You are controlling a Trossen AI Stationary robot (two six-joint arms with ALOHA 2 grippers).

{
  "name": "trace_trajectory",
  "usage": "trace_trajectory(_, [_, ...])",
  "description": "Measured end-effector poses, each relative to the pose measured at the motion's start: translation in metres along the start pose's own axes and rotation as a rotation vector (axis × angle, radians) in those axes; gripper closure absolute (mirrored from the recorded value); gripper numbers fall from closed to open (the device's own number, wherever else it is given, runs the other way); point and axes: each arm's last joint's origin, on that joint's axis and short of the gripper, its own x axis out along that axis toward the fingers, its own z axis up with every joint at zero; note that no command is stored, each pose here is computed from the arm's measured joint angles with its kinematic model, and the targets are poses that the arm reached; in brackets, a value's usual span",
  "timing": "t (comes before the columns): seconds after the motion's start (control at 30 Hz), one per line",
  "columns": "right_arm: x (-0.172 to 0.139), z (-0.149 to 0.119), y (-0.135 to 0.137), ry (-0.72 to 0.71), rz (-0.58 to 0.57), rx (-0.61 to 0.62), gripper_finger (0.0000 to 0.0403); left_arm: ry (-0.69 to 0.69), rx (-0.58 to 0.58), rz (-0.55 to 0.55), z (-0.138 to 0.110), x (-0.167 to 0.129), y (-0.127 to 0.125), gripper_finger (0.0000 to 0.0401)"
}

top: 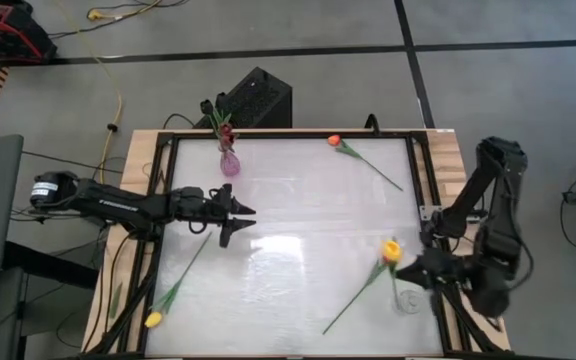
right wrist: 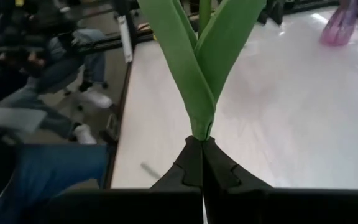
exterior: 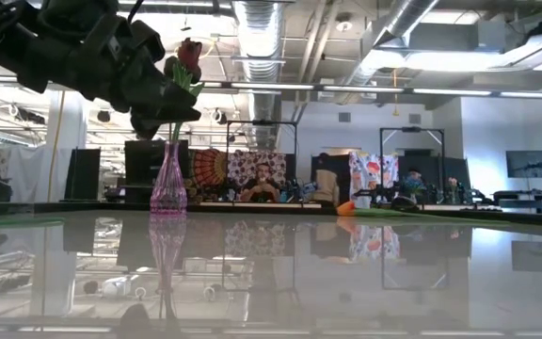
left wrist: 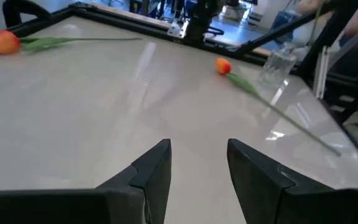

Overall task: Sort flowers into vase by color
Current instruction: Put the right yellow flower into the transparent vase

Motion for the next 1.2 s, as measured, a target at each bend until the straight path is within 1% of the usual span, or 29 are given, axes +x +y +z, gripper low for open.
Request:
trace_trajectory(0.13, [-0.017, -0.012, 0.000, -0.003, 0.032, -0.018, 0.0386, -0.029, -0.045, 0.004, 0.001, 0.000, -0.007, 0.0255])
trace_trajectory(0.27, [-0.027, -0.018, -0.004, -0.003, 0.040, -0.048, 0.0386, -0.048, -0.076, 0.019, 0.002, 0.000, -0.010, 0.0255])
trace_trajectory(0.53, [-0.036, -0.010, -0.019, 0.008, 0.058, -0.047, 0.0386, -0.097, -0.103, 0.150, 0.004, 0.000, -0.008, 0.0255])
trace_trajectory(0.73, [-0.038, -0.009, -0.026, 0.039, 0.056, -0.071, 0.0386, -0.097, -0.117, 0.153, 0.004, 0.000, -0.008, 0.0255])
trace_trajectory(1.0, [-0.028, -0.022, -0.011, 0.012, 0.000, -0.144, 0.0385, -0.090, -0.117, 0.151, 0.003, 0.000, -0.008, 0.0255])
trace_trajectory(1.2, [-0.021, -0.034, 0.000, 0.036, -0.028, -0.110, 0.0379, -0.089, -0.115, 0.151, 0.004, 0.000, -0.008, 0.0255])
